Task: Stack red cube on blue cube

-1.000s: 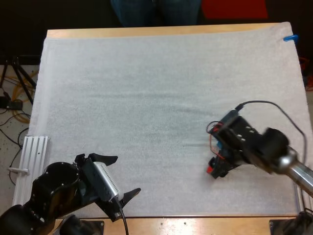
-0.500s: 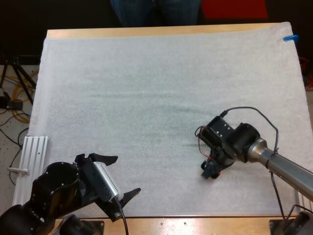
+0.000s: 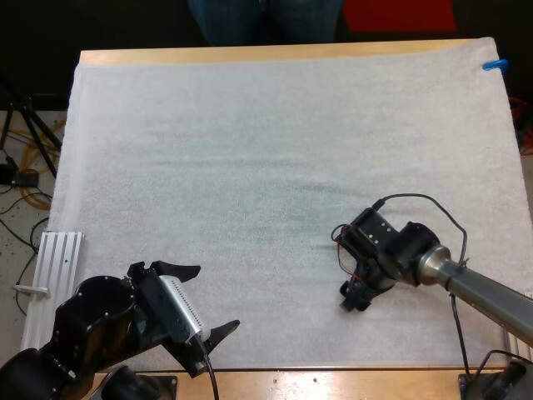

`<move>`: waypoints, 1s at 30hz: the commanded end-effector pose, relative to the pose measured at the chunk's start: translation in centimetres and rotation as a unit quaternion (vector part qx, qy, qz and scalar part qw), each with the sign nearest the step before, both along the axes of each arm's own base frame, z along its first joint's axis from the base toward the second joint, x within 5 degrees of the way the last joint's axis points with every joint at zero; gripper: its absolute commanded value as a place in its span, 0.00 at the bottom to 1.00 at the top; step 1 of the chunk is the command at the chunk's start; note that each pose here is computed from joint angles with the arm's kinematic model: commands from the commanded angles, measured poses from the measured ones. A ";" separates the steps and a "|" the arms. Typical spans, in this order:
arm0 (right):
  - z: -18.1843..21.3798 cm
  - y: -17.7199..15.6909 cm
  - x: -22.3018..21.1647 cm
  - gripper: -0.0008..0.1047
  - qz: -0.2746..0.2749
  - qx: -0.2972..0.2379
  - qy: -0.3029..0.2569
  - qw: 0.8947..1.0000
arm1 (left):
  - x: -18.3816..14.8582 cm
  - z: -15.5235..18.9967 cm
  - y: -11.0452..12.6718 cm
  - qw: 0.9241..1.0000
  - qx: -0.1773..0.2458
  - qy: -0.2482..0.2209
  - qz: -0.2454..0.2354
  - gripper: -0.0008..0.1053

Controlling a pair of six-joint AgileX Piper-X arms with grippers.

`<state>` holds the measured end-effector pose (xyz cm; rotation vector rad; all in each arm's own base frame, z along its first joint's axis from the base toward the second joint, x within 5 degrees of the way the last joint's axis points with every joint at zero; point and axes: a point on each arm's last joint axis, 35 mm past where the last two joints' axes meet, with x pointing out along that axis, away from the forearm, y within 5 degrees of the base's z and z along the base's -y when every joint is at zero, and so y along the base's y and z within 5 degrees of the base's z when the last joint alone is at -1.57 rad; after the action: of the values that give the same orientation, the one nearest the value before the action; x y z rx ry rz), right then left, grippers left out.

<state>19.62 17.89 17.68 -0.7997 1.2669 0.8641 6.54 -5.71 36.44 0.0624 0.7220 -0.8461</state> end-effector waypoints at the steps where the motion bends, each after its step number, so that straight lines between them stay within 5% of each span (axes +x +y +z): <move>1: -0.4 0.1 0.0 0.74 0.005 0.000 0.009 1.000 | 0.0 0.2 -0.1 1.000 -0.002 -0.003 -0.006 0.83; 7: -1.6 0.2 0.1 0.71 0.004 -0.016 0.026 1.000 | 0.0 0.2 -0.1 1.000 -0.002 -0.003 -0.006 0.83; 15: -1.6 0.2 0.1 0.20 0.004 -0.016 0.025 1.000 | 0.0 0.2 -0.1 1.000 -0.002 -0.003 -0.006 0.83; 18: -1.3 0.2 0.2 0.12 0.001 -0.025 0.016 1.000 | 0.0 0.2 -0.1 1.000 -0.002 -0.003 -0.006 0.83; 30: 6.0 1.0 1.7 0.11 0.000 -0.020 -0.065 0.998 | 0.0 0.2 -0.1 1.000 -0.004 -0.006 -0.006 0.83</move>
<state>21.32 18.94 23.21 -0.8574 1.1743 0.7812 6.54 -5.71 36.45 0.0623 0.7212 -0.8462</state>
